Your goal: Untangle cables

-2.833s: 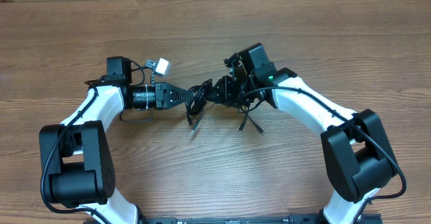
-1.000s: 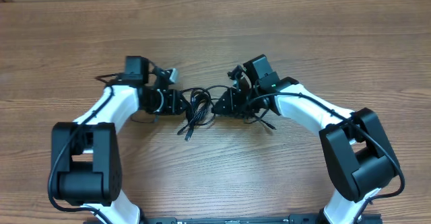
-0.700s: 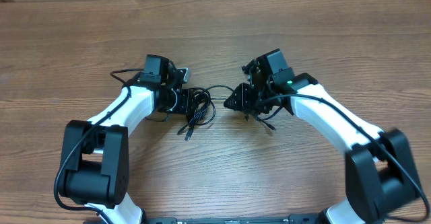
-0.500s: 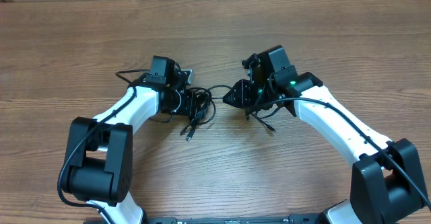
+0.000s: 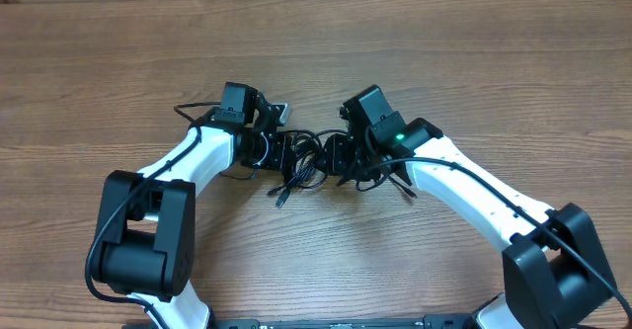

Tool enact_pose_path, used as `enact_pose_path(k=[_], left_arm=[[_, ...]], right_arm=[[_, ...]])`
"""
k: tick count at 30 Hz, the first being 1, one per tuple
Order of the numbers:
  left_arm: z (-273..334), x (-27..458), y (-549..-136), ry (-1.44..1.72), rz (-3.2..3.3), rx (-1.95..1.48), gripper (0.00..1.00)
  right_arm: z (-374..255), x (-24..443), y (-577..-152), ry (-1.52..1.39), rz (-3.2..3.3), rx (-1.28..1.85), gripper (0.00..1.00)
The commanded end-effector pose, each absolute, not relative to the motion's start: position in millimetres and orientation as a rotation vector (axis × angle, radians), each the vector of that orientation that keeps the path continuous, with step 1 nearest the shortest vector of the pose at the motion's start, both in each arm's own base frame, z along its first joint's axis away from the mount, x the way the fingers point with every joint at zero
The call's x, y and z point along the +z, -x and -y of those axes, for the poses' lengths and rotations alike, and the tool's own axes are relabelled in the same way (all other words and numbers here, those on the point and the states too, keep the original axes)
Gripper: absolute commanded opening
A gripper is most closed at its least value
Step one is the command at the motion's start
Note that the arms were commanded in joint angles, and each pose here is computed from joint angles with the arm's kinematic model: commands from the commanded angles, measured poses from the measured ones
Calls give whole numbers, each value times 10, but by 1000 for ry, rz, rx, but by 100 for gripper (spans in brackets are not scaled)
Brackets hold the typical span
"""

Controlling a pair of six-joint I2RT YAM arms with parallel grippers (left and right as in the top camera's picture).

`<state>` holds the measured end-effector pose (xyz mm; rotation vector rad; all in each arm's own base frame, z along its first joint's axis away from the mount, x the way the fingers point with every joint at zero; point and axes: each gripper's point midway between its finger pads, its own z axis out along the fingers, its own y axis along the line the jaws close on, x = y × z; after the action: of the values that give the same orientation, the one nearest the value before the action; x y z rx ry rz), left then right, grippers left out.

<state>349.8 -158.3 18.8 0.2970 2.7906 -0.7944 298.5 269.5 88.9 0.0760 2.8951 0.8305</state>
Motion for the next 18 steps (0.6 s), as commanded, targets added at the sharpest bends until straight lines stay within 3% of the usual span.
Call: enact_pose_path(k=[1, 12, 18], left_arm=[[1545, 161, -3513, -292, -2795, -815, 4], [1700, 331, -3469, -389, -2724, -960, 4], [1598, 485, -3486, -386, -2725, -852, 4]], right_arm=[[-2742, 821, -3033, -144, -2896, 788, 48], [-2925, 511, -2956, -180, -2958, 773, 49], [-2832, 285, -2935, -360, -3011, 685, 13]])
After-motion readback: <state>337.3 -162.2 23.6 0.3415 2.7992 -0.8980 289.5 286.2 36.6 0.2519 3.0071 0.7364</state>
